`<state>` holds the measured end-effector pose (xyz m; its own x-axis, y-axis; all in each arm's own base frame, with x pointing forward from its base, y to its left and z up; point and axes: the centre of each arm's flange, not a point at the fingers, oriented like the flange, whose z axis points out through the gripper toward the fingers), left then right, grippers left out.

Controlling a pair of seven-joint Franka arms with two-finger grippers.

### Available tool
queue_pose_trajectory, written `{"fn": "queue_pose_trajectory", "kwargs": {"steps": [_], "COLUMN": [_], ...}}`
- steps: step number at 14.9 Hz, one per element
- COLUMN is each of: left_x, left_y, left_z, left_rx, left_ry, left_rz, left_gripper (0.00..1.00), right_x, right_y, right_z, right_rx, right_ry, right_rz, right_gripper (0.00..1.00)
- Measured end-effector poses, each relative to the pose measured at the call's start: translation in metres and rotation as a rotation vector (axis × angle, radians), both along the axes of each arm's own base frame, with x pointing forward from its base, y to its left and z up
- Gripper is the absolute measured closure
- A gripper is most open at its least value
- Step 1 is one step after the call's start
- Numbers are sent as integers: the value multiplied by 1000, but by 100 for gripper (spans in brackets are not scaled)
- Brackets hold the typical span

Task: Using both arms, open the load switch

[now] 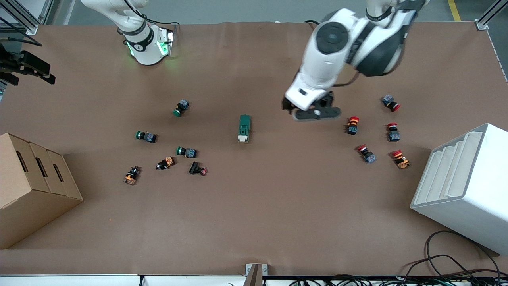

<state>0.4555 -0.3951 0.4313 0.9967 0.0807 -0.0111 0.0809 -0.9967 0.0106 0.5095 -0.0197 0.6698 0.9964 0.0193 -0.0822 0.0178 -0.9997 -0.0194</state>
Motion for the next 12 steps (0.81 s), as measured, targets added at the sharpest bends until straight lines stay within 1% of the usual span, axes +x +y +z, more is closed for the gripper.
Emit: {"fn": "queue_pose_trajectory", "kwargs": {"steps": [4,6,7,10,12], "left_x": [-45,-67,-79,-111,-133], "left_y": [-63,-93,-106,-136,-153], "left_z": [-61,-91,-105,-136,-154], "left_rx": [32,25,31,38,46], "left_ry": [-65,-83,-103,-208,-292], "left_rz": [15,24,22,35,39], "left_gripper": [0,1,1,1,1], "right_x": [0,2,4,18,32], "right_y": [0,-1,-2,-5,-6], "right_z": [5,1,-4,-27,-51], "right_rx": [-1,-2,-3,-6,-10], "right_ry": [-12,-4,5,47,91], "right_rz": [0,-3,-4,-10,-12], "right_gripper": [0,0,0,0,0]}}
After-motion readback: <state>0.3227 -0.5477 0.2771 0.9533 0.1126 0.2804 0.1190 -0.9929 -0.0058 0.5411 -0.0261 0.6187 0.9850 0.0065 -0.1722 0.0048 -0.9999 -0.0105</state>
